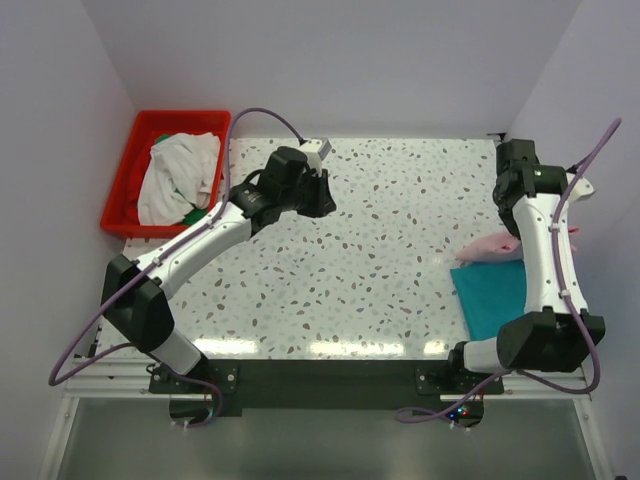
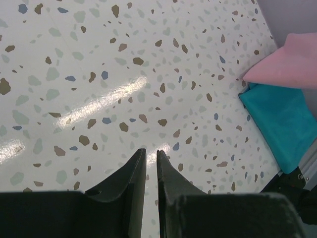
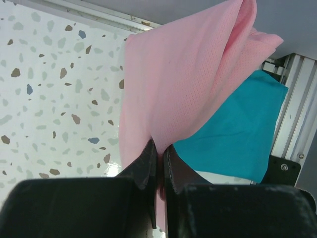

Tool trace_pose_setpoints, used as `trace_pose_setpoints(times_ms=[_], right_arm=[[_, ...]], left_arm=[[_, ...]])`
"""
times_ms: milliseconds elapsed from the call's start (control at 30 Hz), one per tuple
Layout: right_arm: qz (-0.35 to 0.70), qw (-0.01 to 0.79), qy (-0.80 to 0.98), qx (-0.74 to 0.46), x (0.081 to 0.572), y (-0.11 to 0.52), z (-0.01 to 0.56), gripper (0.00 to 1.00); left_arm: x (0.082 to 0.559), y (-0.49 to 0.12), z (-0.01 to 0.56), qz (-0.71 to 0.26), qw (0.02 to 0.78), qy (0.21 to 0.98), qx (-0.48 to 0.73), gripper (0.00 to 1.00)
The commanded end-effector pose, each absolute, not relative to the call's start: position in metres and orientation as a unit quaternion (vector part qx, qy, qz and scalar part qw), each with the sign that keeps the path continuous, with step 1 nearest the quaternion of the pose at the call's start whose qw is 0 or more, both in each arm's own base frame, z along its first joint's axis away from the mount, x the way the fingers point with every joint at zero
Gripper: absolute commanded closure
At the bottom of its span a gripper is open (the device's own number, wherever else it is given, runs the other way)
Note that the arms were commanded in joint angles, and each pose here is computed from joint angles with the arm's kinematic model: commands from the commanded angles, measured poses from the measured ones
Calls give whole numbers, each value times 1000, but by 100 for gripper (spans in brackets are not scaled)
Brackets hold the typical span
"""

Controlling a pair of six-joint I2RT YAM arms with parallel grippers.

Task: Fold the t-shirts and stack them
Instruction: Neatly place the folded tshirt to the corner

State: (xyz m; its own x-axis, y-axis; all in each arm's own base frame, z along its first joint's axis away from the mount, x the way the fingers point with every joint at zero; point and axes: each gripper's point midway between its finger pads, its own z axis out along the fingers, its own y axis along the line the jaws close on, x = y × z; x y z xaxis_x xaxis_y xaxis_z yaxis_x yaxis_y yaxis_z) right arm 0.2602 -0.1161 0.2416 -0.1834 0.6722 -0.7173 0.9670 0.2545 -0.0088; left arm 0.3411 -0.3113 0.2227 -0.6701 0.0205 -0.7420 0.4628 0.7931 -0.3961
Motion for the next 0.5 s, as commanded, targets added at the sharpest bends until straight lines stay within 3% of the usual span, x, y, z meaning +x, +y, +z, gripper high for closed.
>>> trace_pose_setpoints(times_ms=[0, 367, 400, 467], right_arm=[[-294, 266, 741, 542, 204, -120, 259, 100], [-299, 238, 749, 541, 171, -114, 241, 100], [-296, 232, 752, 542, 167, -111, 237, 93], [-278, 223, 761, 542, 156, -104, 229, 57]], left_arm=[[340, -315, 232, -303, 394, 854, 153, 81], [336, -316, 225, -308, 386, 856, 154, 81], [335, -316, 224, -309, 385, 856, 154, 81], [333, -319, 223, -317, 380, 855, 157, 81]])
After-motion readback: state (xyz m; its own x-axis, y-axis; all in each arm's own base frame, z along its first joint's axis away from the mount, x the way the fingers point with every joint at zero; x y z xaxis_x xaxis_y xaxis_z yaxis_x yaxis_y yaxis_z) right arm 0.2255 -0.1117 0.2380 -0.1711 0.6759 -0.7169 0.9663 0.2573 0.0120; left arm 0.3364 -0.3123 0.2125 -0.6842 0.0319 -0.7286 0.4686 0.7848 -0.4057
